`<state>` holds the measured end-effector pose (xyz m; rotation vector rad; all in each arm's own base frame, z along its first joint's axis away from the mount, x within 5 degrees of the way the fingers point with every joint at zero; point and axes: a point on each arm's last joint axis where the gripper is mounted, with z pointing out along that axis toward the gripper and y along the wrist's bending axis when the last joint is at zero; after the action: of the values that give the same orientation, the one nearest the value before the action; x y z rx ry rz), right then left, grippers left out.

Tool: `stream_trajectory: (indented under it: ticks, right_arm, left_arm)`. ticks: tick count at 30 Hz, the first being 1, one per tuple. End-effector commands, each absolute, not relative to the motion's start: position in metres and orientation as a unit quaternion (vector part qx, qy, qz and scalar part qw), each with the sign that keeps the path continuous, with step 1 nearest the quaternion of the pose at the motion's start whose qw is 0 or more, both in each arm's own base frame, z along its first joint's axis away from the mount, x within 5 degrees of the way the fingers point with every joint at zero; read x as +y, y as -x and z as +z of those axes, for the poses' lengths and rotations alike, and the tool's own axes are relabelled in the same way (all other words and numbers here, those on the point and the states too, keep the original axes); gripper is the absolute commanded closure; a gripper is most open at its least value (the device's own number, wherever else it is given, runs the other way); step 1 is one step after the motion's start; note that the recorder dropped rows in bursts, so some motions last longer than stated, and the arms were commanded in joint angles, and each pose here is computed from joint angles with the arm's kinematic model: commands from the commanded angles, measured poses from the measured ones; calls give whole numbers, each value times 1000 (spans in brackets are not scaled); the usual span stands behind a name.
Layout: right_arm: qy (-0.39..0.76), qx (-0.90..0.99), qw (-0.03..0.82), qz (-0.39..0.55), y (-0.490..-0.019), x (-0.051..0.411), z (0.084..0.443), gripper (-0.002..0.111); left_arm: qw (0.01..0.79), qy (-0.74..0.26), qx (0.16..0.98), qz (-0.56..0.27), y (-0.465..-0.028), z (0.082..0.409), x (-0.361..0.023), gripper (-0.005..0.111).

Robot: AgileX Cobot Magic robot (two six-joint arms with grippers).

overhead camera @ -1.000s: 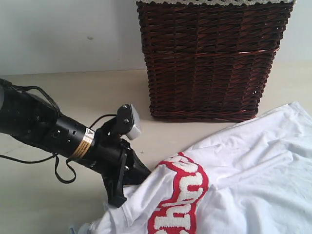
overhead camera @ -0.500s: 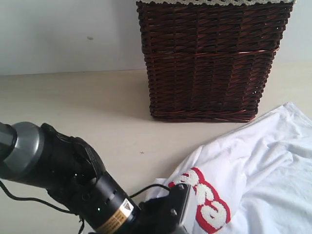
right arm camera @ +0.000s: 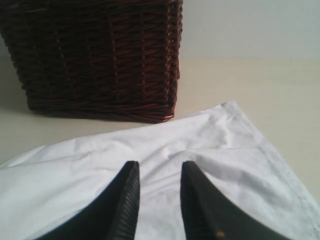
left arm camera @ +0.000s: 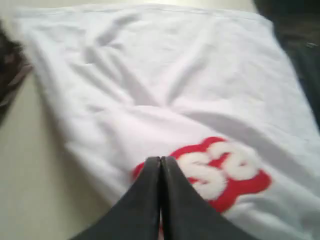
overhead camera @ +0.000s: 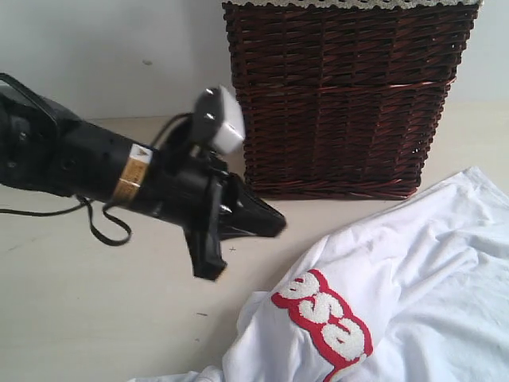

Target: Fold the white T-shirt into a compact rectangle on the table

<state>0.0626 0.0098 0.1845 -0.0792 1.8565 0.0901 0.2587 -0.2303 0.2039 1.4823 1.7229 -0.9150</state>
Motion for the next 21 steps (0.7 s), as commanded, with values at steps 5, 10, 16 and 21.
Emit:
stream_trajectory:
  ticks: [5, 10, 16, 21]
  right_arm:
    - [34, 798, 600, 38, -62, 10, 184, 79]
    - [34, 798, 600, 38, -62, 10, 184, 79]
    - [34, 798, 600, 38, -62, 10, 184, 79]
    - [34, 798, 600, 38, -62, 10, 184, 79]
  left_arm:
    - [273, -462, 771, -343, -283, 137, -174, 93]
    - [262, -520, 719, -380, -268, 119, -182, 63]
    - [256, -571, 675, -390, -256, 108, -196, 62]
    - [273, -604, 649, -373, -255, 105, -205, 62]
